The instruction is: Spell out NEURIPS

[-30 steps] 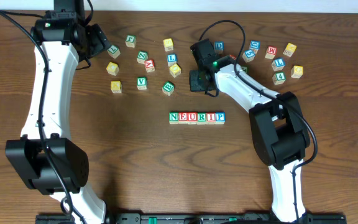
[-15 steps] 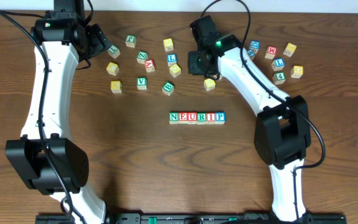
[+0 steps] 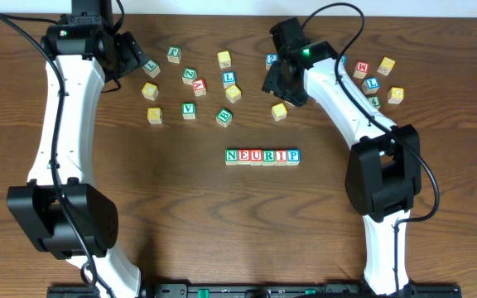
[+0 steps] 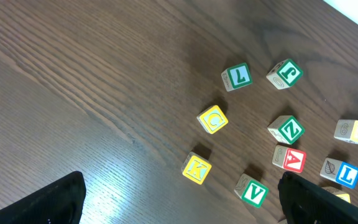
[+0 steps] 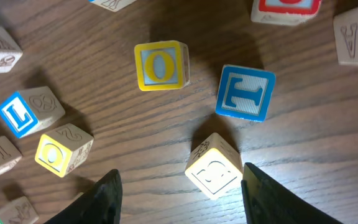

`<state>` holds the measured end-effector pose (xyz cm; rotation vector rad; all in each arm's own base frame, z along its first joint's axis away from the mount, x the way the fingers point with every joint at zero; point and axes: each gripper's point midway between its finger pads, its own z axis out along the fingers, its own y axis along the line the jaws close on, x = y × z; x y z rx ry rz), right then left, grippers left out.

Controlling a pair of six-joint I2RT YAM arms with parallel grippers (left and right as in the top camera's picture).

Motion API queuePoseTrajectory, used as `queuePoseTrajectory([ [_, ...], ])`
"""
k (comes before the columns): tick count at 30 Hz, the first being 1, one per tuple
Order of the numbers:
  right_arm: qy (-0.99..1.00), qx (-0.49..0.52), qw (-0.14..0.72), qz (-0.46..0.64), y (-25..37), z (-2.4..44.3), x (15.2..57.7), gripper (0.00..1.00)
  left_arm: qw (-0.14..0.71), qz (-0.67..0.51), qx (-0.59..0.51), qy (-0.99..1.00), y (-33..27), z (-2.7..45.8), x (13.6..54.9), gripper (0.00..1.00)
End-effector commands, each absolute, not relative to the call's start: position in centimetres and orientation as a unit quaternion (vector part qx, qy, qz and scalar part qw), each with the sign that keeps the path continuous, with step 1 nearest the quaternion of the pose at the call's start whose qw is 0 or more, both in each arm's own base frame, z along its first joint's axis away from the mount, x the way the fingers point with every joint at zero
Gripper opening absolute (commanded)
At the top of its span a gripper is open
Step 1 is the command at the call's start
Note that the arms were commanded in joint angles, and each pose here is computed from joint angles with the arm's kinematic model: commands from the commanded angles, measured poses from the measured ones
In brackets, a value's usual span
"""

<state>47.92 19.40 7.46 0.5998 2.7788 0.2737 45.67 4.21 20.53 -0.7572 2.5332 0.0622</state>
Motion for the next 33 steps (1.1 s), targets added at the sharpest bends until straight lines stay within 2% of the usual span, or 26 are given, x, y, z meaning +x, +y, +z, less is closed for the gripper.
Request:
queuePoseTrajectory([
  [1,0.956,0.252,0.125,0.084,19.7,5.8,47.4,0.53,0.241,0.032,-0.277,0.930,4.5,20.1,45.6,0.98],
  [7,0.957,0.267,0.093,0.063,19.6,3.5,46.2,0.47,0.241,0.032,-0.277,0.930,4.5,20.1,45.6,0.98],
  [22,0.960,0.267,0.067,0.044,19.3,1.3,45.4,0.46,0.241,0.032,-0.277,0.930,4.5,20.1,45.6,0.98],
  [29,0.970,0.227,0.076,0.043,19.3,1.3,45.7,0.43,0.241,0.032,-0.277,0.930,4.5,20.1,45.6,0.97],
  [33,0.983,0.149,0.093,0.049,19.8,2.0,46.6,0.47,0.241,0.032,-0.277,0.930,4.5,20.1,45.6,0.98],
])
